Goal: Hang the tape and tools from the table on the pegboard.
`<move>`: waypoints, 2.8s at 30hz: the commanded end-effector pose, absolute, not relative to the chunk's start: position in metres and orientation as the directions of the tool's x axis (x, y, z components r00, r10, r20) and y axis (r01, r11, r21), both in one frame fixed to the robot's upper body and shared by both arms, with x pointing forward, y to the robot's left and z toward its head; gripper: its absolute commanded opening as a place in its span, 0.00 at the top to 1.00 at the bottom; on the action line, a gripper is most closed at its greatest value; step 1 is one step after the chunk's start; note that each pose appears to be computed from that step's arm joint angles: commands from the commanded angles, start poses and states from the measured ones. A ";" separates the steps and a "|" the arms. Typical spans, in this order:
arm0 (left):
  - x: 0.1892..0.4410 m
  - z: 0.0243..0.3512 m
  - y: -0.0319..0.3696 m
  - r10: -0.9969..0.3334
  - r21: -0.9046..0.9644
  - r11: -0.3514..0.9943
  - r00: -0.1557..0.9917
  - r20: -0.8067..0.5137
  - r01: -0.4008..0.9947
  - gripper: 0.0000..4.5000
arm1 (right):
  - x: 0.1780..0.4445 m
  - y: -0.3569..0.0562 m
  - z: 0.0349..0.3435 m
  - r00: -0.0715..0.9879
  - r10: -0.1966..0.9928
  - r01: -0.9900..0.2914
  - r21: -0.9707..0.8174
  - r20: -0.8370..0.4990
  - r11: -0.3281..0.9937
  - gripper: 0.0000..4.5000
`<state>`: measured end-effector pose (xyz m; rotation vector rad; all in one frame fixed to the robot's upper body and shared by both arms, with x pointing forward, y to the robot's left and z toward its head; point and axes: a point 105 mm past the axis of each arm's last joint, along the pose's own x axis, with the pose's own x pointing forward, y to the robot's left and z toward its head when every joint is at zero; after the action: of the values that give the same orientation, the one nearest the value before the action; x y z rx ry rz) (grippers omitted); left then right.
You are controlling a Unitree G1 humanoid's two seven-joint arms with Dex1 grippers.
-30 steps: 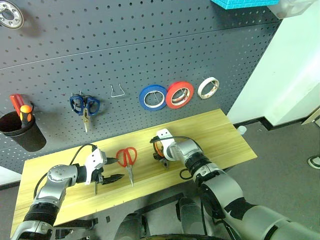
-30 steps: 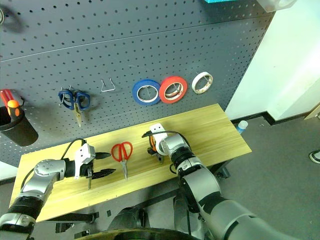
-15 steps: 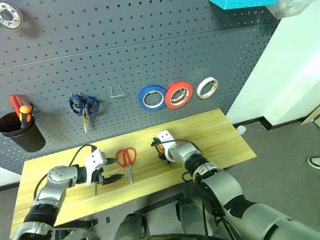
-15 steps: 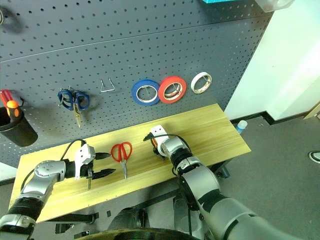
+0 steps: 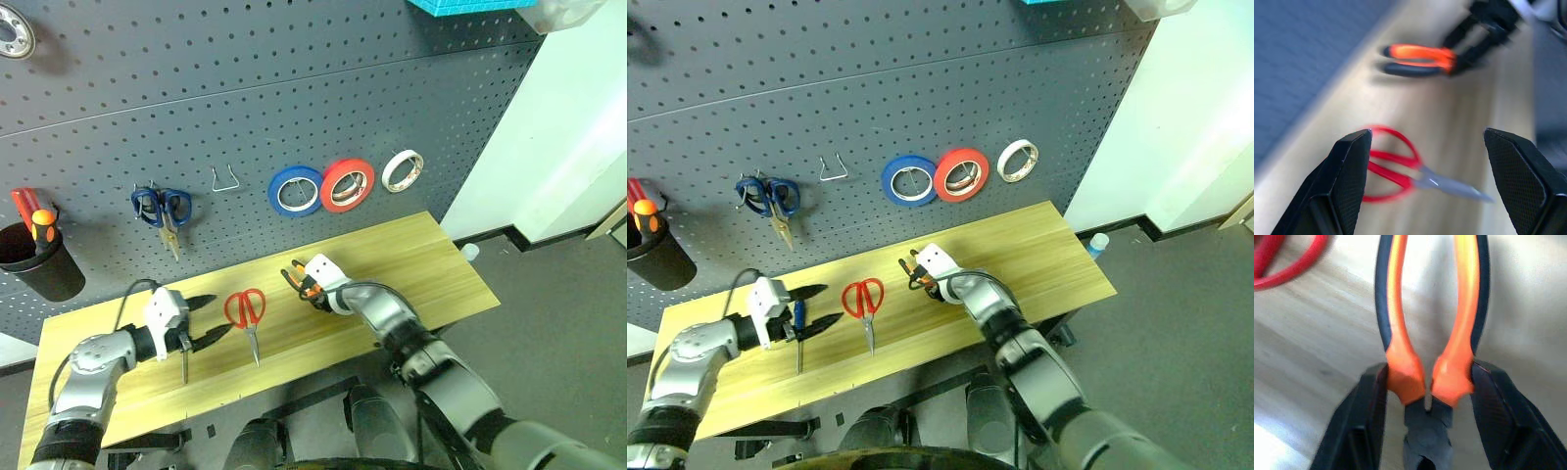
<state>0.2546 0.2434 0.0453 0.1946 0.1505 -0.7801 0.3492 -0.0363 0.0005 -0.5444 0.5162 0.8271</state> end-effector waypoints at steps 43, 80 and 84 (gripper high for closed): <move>0.257 0.116 0.276 -0.401 0.341 0.891 0.873 0.277 0.301 0.15 | 0.368 0.115 0.269 0.424 0.778 -0.824 -0.158 0.463 0.543 0.53; 0.217 0.122 0.274 -0.325 0.291 0.921 0.921 0.214 0.258 0.15 | 0.358 0.108 0.236 0.421 0.712 -0.763 -0.205 0.562 0.613 0.53; 0.216 0.125 0.274 -0.325 0.289 0.922 0.921 0.213 0.258 0.15 | 0.363 0.105 0.236 0.448 0.699 -0.741 -0.205 0.558 0.639 0.53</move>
<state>0.2190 0.2690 0.1128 0.2449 -0.2268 -0.3222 0.3878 0.0720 0.2205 -0.0161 -0.5860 0.8342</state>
